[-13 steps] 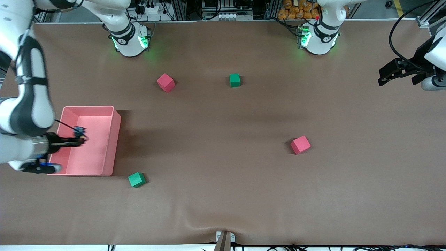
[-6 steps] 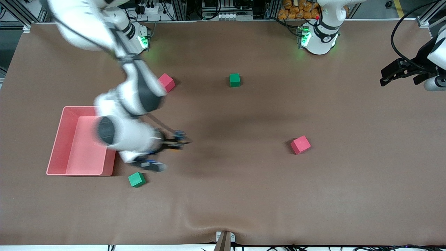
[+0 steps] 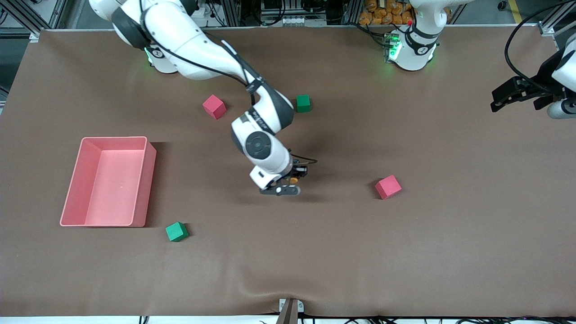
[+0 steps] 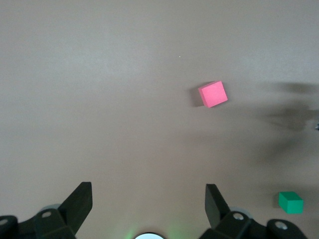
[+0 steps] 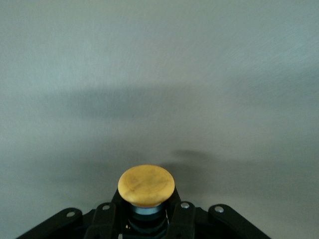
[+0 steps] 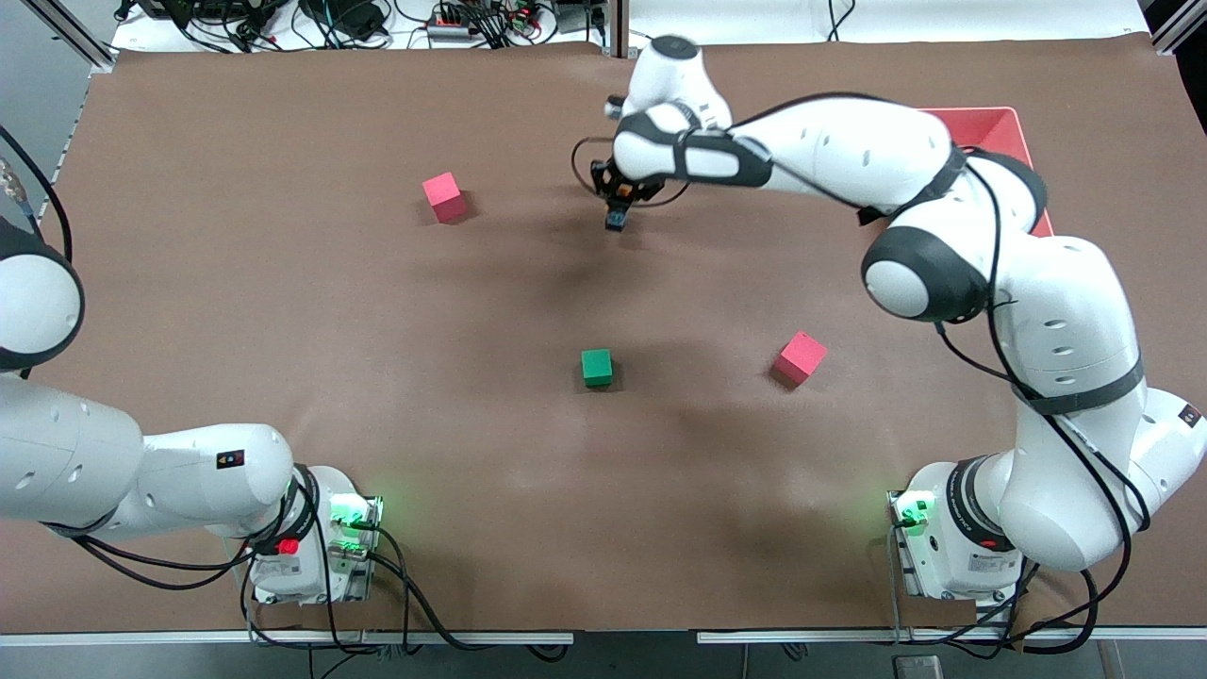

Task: Place and upright button with both arms
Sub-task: 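Carry the button with the right gripper to the table middle, then set the button down and withdraw the right gripper, then lower the left gripper over the button while the right gripper retracts, then close the left gripper on the button body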

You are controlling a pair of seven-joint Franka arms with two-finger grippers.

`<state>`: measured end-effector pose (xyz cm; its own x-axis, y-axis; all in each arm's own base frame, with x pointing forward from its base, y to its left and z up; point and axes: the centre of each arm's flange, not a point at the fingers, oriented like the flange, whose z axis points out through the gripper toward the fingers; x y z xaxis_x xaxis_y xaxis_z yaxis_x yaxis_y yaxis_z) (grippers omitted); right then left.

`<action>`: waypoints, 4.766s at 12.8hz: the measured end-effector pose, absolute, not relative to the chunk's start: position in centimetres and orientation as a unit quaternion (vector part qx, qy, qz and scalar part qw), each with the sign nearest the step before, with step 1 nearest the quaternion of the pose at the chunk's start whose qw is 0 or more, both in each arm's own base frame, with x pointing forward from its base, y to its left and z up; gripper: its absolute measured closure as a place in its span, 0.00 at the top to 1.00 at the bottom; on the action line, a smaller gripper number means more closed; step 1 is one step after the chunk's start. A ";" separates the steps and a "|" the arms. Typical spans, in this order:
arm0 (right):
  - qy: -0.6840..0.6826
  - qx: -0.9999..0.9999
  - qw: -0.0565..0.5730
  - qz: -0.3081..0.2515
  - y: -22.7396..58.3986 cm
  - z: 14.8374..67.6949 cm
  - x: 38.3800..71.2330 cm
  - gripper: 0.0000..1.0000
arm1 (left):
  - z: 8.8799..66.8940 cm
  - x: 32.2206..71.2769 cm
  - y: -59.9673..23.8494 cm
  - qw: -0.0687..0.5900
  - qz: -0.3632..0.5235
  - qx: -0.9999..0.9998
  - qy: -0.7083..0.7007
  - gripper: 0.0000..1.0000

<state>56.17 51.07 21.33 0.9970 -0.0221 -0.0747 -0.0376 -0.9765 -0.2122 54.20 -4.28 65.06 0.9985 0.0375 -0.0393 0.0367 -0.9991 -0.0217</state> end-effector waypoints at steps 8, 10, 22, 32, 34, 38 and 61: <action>-0.018 -0.996 0.080 0.028 52.3 18.4 54.6 0.41 | 64.8 54.4 -4.2 0.010 0.023 -1.000 -0.019 1.00; -0.022 -0.996 0.081 0.016 52.4 18.7 54.8 0.63 | 64.8 54.4 -4.2 0.010 0.023 -1.000 -0.019 1.00; 0.087 -0.996 0.026 0.013 29.2 43.2 68.8 1.00 | 61.0 56.0 -6.2 -0.024 0.061 -0.998 -0.002 1.00; 0.176 -0.984 0.032 0.023 8.5 62.5 63.7 1.00 | 36.4 58.3 -32.5 -0.054 0.183 -0.977 0.097 1.00; 0.141 -0.990 0.014 0.006 7.2 63.5 61.1 1.00 | 31.5 57.7 -37.4 -0.061 0.178 -0.977 0.102 1.00; 0.115 -0.993 -0.003 -0.016 2.2 63.6 55.5 1.00 | 24.7 55.9 -43.9 -0.093 0.156 -0.978 0.102 1.00; 0.041 -0.999 -0.003 -0.013 1.1 65.7 54.6 1.00 | 17.9 54.1 -48.6 -0.040 0.155 -0.987 -0.005 0.72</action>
<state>54.59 1.14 65.66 0.9964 -0.0814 0.0257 -0.0816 -0.9967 0.0057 54.14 -48.57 17.95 0.9521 -0.0032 -0.3059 0.0218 -0.9967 0.0783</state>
